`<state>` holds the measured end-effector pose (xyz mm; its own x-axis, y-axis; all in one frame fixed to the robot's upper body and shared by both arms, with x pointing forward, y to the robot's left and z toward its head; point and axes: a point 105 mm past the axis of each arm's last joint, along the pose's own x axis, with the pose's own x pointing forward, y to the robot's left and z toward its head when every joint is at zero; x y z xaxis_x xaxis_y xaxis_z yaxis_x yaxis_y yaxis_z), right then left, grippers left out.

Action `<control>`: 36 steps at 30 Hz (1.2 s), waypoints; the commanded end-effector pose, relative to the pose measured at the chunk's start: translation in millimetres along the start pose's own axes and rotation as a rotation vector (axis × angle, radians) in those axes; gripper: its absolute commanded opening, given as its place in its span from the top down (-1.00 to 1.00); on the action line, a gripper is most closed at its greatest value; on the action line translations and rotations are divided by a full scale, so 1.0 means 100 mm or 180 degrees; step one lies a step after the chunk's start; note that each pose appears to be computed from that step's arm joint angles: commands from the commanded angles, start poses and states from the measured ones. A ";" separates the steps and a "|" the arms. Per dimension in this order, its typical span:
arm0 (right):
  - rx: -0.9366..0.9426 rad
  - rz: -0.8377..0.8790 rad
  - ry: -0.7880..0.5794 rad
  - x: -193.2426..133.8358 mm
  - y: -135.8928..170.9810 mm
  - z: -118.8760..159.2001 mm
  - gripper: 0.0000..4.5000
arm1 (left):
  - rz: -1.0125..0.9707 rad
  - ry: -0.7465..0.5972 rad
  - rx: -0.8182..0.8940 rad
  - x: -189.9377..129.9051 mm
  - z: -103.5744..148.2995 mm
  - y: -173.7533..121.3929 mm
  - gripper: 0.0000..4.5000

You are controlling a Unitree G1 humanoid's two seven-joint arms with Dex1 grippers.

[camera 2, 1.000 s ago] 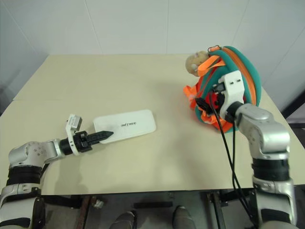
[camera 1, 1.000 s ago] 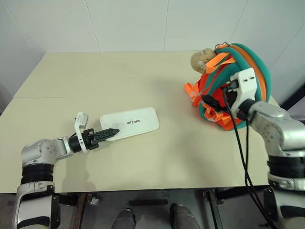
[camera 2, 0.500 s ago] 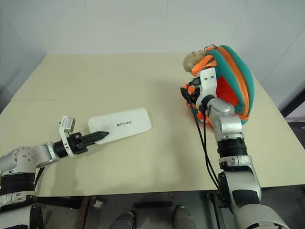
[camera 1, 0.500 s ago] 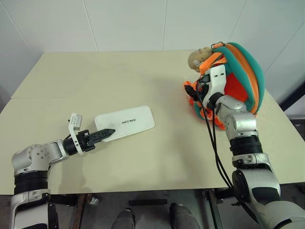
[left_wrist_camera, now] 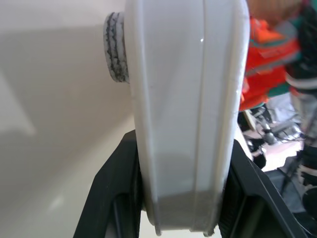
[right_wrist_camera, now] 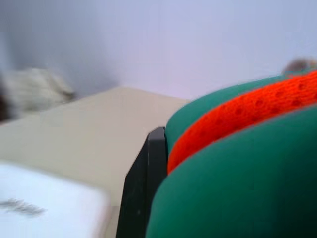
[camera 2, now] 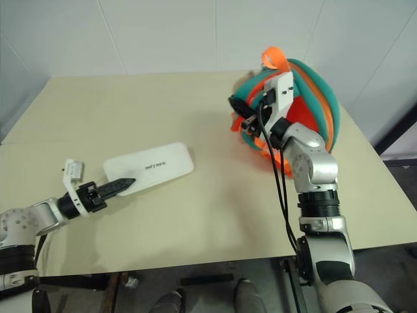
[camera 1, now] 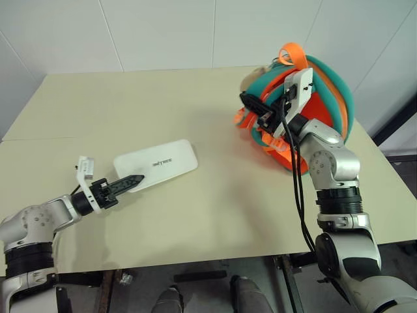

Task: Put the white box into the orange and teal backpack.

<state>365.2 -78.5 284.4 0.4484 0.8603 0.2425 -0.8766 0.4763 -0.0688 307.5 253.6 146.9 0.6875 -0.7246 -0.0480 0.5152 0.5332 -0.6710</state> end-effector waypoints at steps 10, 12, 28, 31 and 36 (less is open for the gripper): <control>0.0666 0.2694 0.0661 -0.42 1.37 0.11 0.99 | 0.0046 -0.0435 0.0297 -0.52 0.31 -0.22 0.35; 0.0683 0.2695 0.0806 -0.49 1.32 0.03 0.99 | -0.0038 -0.0446 0.0325 -0.51 0.29 -0.31 0.35; 0.0662 0.2227 0.1108 -0.43 0.84 -0.39 0.99 | -0.0898 -0.0846 0.1184 -0.78 0.31 -1.30 0.35; 0.0644 0.2241 0.1113 -0.42 0.83 -0.40 0.99 | -0.1005 -0.0805 0.1260 -0.72 0.32 -1.37 0.35; 0.0612 0.2226 0.1104 -0.42 0.83 -0.40 0.99 | -0.1068 -0.0514 0.1417 -0.61 0.24 -1.36 0.35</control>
<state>283.3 -69.1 220.7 -0.1993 0.9722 -0.1226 -0.9751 -0.1843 0.1232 211.5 244.0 253.9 0.5504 -0.7931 0.2608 0.8259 0.4714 -0.3095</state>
